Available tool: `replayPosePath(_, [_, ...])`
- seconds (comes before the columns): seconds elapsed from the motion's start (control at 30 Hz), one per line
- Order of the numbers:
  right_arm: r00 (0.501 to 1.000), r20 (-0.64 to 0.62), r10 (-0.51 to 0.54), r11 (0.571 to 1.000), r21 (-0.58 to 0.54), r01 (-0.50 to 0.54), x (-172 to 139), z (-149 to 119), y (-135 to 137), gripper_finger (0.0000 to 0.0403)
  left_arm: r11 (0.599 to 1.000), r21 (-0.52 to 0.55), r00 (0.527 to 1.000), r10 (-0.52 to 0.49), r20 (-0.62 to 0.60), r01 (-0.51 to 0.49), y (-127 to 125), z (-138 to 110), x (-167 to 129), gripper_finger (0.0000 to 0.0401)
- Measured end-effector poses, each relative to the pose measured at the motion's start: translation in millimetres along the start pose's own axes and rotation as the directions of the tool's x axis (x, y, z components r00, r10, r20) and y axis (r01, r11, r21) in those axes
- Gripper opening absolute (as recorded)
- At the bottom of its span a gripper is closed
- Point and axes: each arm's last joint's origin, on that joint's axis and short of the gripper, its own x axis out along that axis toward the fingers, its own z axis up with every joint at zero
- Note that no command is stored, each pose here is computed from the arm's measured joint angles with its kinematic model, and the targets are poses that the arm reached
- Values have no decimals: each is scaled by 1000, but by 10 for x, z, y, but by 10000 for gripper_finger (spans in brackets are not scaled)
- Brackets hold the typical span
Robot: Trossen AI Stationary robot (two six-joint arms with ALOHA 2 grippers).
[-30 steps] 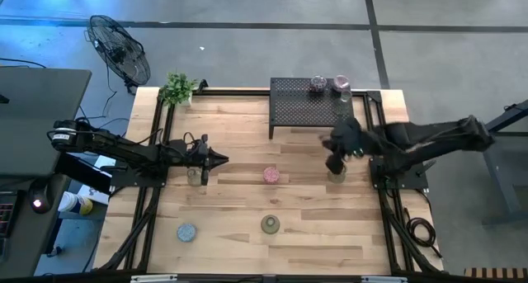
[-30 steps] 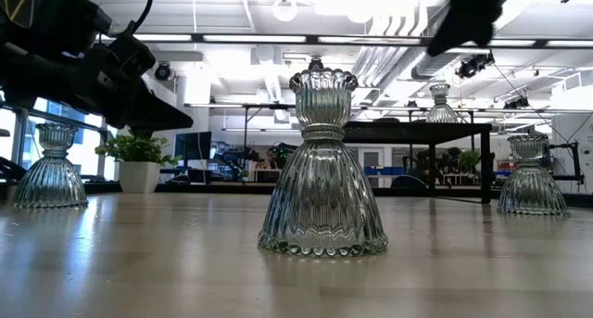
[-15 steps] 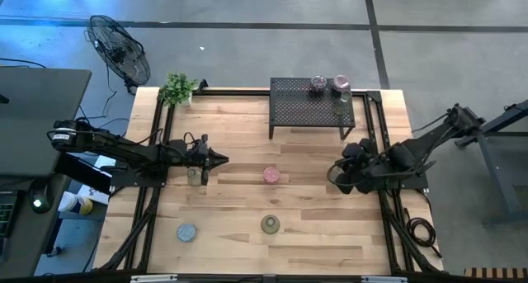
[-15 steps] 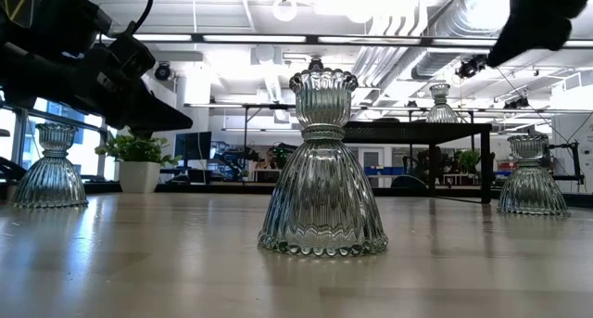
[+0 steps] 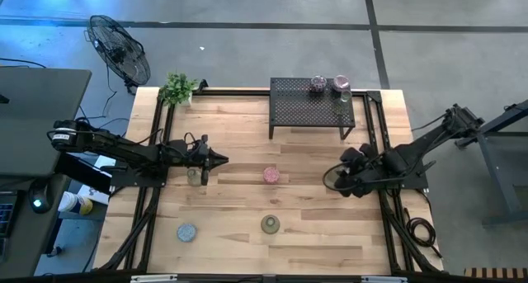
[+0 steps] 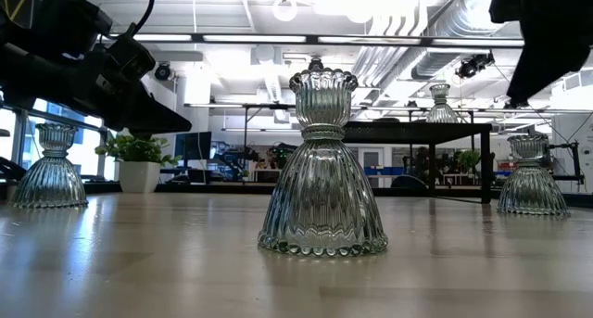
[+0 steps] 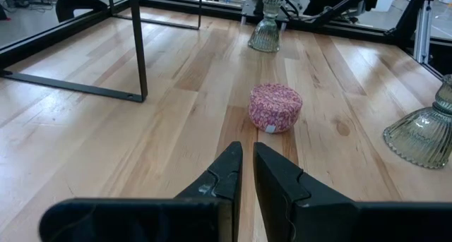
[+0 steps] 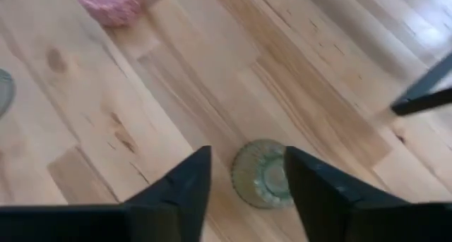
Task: Pick & Place candle stick holders
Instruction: Put the green glass candle holder on the shelf
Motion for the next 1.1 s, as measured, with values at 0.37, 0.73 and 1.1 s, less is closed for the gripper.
replayPosePath(0.37, [994,-36,-101,993,58,103,49,49,-118,293,1000,9,1000,0,0,0,0,0,0,34])
replayPosePath(0.73, [988,-137,-73,995,61,82,520,-158,-199,292,1000,19,1000,-16,-1,16,-5,3,1,34])
replayPosePath(1.1, [994,-96,-57,997,42,61,539,-146,-177,223,1000,23,1000,-16,-1,16,-5,3,1,34])
